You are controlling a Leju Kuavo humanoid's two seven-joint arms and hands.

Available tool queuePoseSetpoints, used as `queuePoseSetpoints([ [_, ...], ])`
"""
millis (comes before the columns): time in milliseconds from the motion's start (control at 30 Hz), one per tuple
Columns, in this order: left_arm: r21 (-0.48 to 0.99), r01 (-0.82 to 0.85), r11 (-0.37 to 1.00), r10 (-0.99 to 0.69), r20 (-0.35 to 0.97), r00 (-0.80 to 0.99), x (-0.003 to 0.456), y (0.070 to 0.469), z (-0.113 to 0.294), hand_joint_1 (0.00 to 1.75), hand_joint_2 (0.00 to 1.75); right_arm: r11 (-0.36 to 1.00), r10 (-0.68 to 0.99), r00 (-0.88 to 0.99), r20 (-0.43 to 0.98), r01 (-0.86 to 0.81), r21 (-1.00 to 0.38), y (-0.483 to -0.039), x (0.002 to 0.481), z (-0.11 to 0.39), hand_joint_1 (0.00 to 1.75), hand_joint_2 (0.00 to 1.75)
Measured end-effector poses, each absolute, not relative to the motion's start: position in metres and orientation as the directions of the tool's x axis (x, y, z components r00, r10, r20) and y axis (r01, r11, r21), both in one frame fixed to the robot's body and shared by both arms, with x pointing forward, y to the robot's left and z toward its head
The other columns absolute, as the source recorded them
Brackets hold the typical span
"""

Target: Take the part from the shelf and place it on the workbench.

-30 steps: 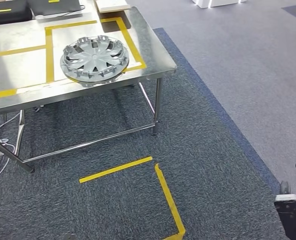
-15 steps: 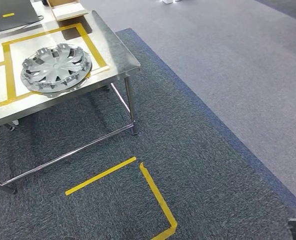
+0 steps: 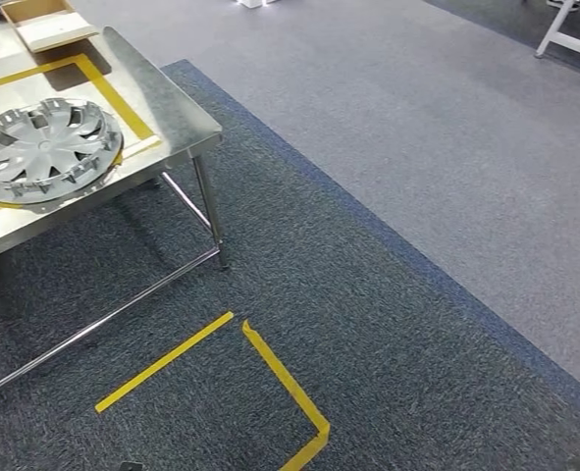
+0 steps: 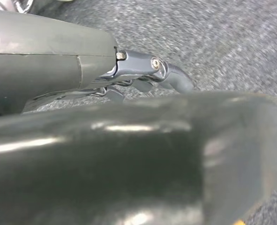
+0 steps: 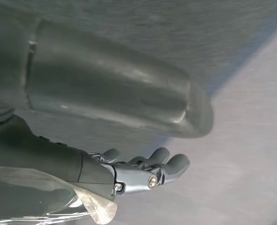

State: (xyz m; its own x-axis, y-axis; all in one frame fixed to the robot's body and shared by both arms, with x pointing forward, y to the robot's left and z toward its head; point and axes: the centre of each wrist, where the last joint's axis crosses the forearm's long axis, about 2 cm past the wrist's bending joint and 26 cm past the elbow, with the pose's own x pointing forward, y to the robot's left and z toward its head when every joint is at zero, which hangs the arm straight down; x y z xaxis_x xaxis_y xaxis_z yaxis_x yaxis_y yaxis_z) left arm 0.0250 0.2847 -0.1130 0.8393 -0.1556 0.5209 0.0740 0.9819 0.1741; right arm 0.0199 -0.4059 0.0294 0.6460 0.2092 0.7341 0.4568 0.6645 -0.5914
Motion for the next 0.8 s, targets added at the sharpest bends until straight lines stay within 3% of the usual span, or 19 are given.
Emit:
queuePoseSetpoints([
  [233, 0.171, 0.075, 0.982, -0.156, 0.53, 0.833, 0.028, 0.282, -0.113, 0.0, 0.0, 0.687, -0.006, 0.774, 0.633, 0.463, -0.56, -0.38, -0.002, -0.011, 0.0, 0.0],
  [800, 0.175, 0.086, 0.981, -0.167, 0.525, 0.834, 0.026, 0.282, -0.113, 0.0, 0.0, 0.747, -0.229, 0.861, 0.453, 0.454, -0.485, -0.336, -0.019, -0.04, 0.0, 0.0],
])
